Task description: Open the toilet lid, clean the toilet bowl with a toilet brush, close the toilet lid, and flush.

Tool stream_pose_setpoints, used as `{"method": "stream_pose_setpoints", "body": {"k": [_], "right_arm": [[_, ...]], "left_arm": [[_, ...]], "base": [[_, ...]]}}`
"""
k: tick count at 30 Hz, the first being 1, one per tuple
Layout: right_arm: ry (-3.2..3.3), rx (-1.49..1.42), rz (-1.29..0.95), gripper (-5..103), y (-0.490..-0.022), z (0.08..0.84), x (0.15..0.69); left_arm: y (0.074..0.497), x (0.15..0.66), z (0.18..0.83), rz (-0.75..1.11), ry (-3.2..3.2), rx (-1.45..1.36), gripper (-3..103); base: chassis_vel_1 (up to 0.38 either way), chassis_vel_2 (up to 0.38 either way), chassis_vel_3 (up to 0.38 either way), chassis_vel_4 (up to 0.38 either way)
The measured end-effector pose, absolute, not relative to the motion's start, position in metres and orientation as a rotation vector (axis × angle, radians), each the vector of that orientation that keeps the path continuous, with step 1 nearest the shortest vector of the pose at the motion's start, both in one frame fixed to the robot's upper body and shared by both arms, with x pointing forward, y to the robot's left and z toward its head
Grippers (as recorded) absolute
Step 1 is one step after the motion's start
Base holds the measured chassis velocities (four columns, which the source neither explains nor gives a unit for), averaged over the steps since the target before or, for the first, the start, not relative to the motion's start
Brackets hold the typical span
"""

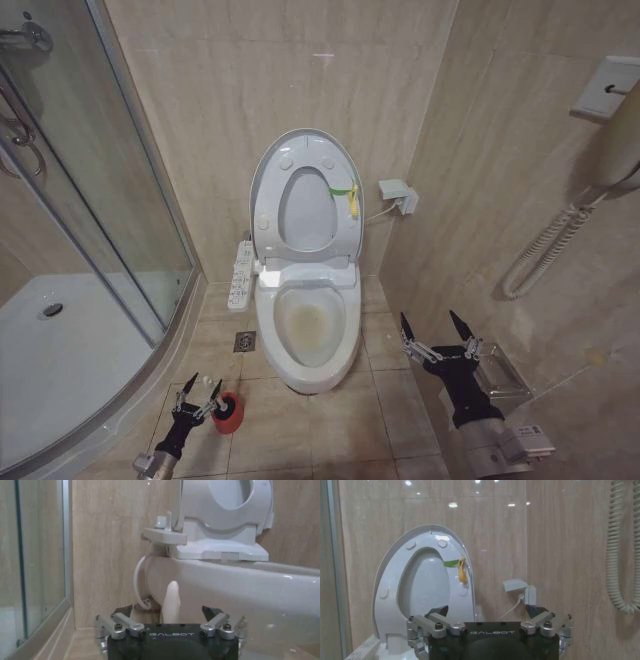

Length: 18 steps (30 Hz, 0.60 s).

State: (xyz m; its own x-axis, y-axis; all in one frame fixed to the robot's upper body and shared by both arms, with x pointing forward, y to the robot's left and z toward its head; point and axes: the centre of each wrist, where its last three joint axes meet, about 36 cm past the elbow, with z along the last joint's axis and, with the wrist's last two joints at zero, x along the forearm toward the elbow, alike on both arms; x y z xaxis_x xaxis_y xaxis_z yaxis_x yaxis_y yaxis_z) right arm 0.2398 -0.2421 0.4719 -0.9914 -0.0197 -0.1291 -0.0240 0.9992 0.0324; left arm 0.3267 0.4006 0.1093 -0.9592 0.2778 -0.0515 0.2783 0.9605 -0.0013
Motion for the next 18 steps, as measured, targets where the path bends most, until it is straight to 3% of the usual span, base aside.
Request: {"method": "stream_pose_setpoints", "body": {"k": [2, 3, 9, 18], "right_arm": [[3.012, -0.033, 0.051, 100, -0.242, 0.472, 0.240], [3.012, -0.033, 0.051, 100, -0.242, 0.472, 0.240], [3.012, -0.033, 0.051, 100, -0.242, 0.472, 0.240], [3.012, -0.033, 0.051, 100, -0.242, 0.472, 0.240]], "left_arm": [[0.400, 0.321, 0.110, -0.020, 3.054, 0.429, 74], [0.398, 0.316, 0.113, -0.030, 3.043, 0.419, 98], [0.382, 0.309, 0.148, -0.093, 2.954, 0.395, 98], [0.343, 0.328, 0.308, -0.123, 2.817, 0.209, 100]], "base": [[0.000, 0.000, 0.000, 0.000], [0.000, 0.000, 0.000, 0.000], [0.000, 0.000, 0.000, 0.000], [0.000, 0.000, 0.000, 0.000]]}}
